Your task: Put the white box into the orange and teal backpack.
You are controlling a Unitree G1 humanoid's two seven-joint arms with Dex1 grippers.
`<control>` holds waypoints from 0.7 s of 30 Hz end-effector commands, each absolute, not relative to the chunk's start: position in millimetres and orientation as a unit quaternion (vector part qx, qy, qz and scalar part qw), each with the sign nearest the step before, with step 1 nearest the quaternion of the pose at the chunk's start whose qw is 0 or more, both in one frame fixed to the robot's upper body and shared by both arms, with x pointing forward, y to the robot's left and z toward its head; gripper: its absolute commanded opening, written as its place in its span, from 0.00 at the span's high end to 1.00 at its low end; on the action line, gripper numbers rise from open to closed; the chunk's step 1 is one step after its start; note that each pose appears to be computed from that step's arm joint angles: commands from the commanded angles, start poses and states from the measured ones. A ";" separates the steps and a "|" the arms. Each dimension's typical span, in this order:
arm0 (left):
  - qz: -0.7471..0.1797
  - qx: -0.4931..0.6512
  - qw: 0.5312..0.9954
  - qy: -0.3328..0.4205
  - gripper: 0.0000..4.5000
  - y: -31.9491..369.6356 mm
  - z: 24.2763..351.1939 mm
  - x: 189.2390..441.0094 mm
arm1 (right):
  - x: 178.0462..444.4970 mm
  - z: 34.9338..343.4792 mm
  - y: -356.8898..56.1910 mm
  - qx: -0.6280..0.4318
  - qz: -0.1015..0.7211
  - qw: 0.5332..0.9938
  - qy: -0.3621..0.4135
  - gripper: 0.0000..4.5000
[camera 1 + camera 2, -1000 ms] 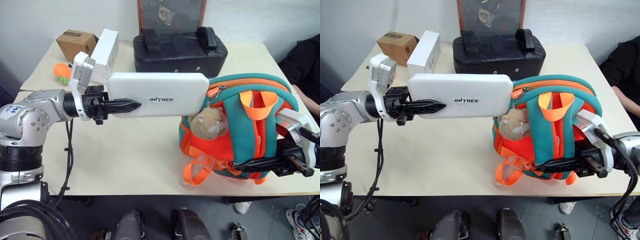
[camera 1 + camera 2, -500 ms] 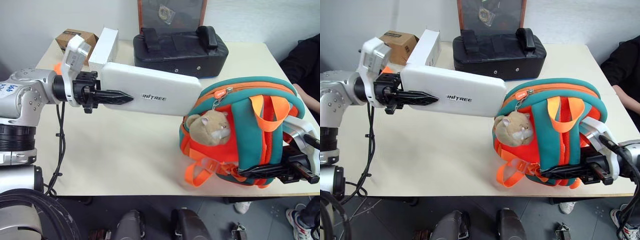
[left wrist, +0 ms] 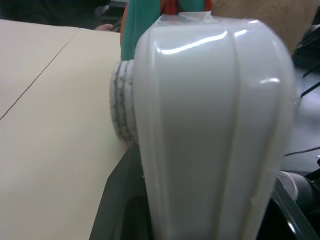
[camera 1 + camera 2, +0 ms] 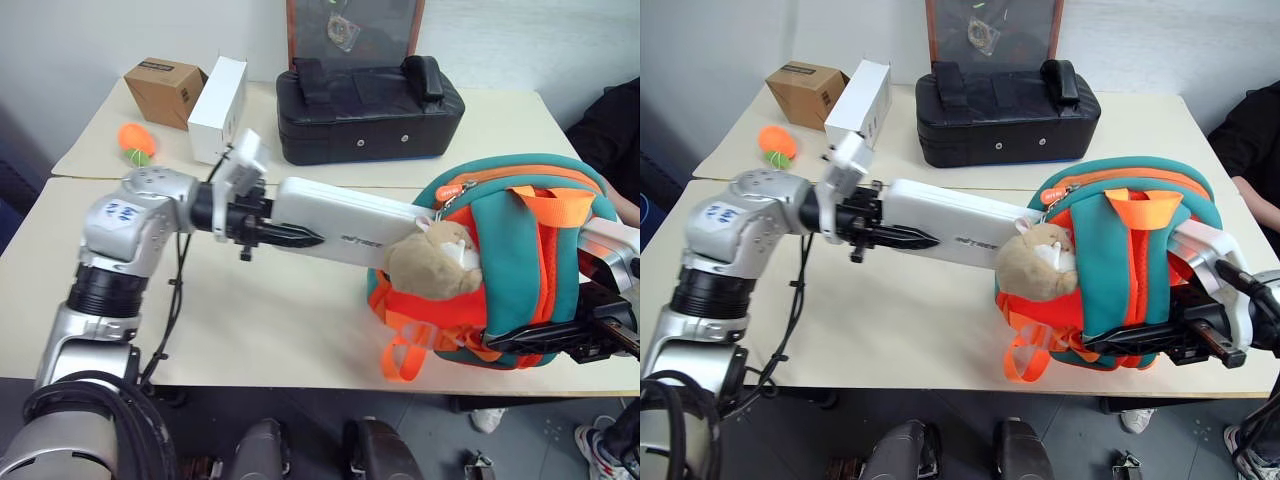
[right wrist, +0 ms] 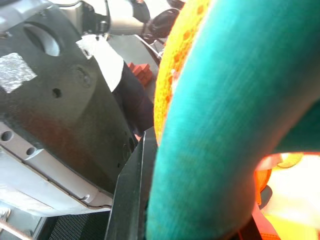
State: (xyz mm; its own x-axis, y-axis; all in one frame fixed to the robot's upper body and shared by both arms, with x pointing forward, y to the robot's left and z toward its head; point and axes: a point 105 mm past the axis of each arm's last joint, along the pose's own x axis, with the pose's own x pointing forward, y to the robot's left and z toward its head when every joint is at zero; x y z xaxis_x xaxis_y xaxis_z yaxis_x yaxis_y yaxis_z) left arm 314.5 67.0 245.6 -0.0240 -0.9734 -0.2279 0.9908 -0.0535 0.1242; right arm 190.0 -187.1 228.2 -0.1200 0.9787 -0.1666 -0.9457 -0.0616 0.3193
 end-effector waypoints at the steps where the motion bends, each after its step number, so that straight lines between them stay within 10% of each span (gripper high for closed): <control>1: -0.732 0.141 0.666 0.002 0.71 33.0 254.7 313.7 | 180.0 241.5 -179.1 0.029 0.762 0.629 0.151 0.99; 10: -0.705 0.117 0.700 -0.014 0.71 -61.3 240.1 329.7 | 194.0 233.1 -167.6 0.023 0.755 0.643 0.124 0.99; 18: -0.706 0.087 0.702 -0.031 0.17 -9.1 263.7 319.2 | 212.3 225.1 -168.5 0.031 0.720 0.683 0.116 0.99; 21: -0.710 0.072 0.699 -0.042 0.11 14.6 280.3 311.9 | 216.8 217.5 -168.3 0.030 0.710 0.693 0.119 0.99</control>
